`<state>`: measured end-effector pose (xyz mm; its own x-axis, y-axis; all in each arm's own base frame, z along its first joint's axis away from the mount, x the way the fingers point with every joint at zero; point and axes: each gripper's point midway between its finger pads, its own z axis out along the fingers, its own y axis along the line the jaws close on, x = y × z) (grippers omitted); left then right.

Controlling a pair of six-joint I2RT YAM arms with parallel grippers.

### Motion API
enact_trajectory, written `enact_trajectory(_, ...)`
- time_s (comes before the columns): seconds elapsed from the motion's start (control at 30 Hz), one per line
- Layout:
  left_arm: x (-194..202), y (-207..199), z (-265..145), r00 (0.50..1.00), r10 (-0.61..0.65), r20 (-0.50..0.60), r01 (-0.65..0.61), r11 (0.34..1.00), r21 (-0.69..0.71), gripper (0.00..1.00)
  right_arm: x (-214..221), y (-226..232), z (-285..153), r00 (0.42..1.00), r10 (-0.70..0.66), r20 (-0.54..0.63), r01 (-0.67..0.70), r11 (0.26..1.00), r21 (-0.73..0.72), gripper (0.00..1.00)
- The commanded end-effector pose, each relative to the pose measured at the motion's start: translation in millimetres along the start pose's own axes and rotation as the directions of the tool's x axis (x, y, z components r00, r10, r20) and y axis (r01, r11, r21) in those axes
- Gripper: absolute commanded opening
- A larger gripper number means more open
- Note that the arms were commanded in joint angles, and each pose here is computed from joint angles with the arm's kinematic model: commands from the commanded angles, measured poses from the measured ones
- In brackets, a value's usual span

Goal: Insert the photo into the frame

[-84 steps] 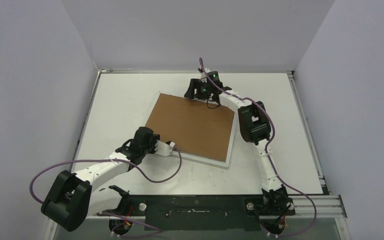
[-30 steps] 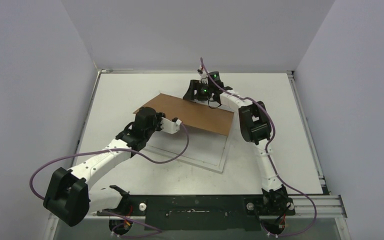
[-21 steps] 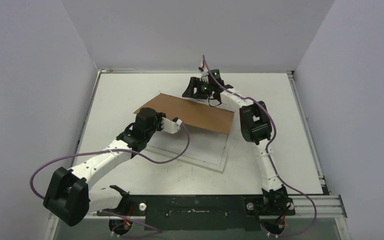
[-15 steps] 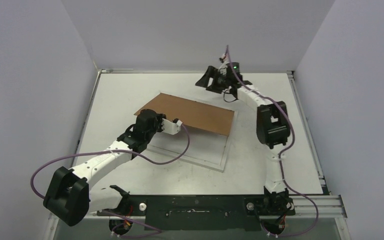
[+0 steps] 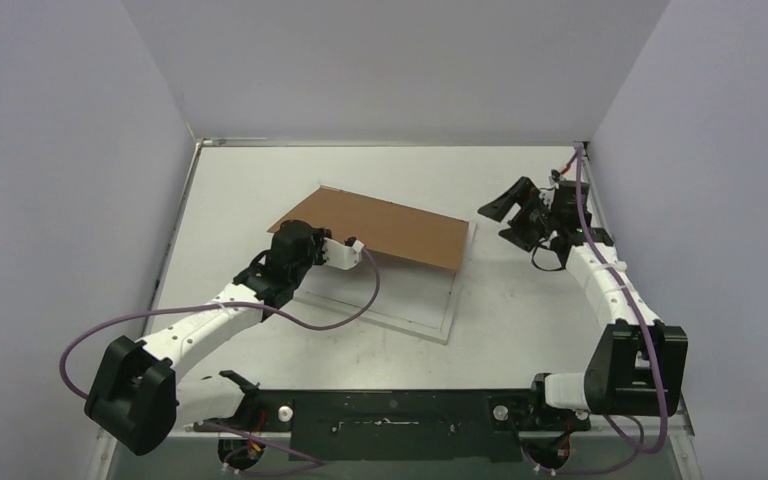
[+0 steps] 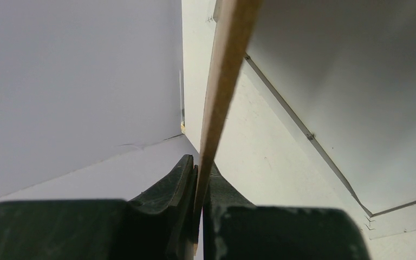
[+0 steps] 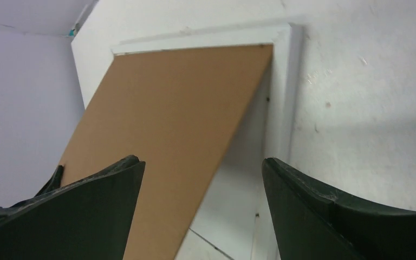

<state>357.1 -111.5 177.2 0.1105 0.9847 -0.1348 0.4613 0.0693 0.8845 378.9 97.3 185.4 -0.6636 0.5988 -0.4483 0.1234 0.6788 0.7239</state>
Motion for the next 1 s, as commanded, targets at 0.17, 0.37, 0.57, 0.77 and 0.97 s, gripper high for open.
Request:
enact_trajectory(0.17, -9, 53, -17, 0.988, -0.135, 0.069, 0.146, 0.969, -0.198, 0.0, 55, -3, -26, 0.954, 0.261, -0.151, -0.272, 0.96, -0.063, 0.82)
enact_trajectory(0.37, -10, 52, -17, 0.989, -0.131, 0.074, 0.143, 0.97, -0.197, 0.0, 59, 7, -9, 0.909, 0.376, -0.178, -0.401, 0.907, -0.131, 0.78)
enact_trajectory(0.57, -10, 51, -16, 0.99, -0.122, 0.074, 0.134, 0.971, -0.198, 0.0, 75, 33, 16, 0.894, 0.381, -0.234, -0.423, 0.892, -0.162, 0.71)
enact_trajectory(0.77, -10, 52, -17, 0.989, -0.127, 0.077, 0.14, 0.97, -0.199, 0.0, 85, 38, 28, 0.886, 0.385, -0.258, -0.426, 0.896, -0.128, 0.64)
enact_trajectory(0.97, -8, 48, -19, 0.99, -0.121, 0.075, 0.134, 0.97, -0.2, 0.0, 78, 47, 33, 0.9, 0.379, -0.213, -0.416, 0.895, -0.161, 0.09)
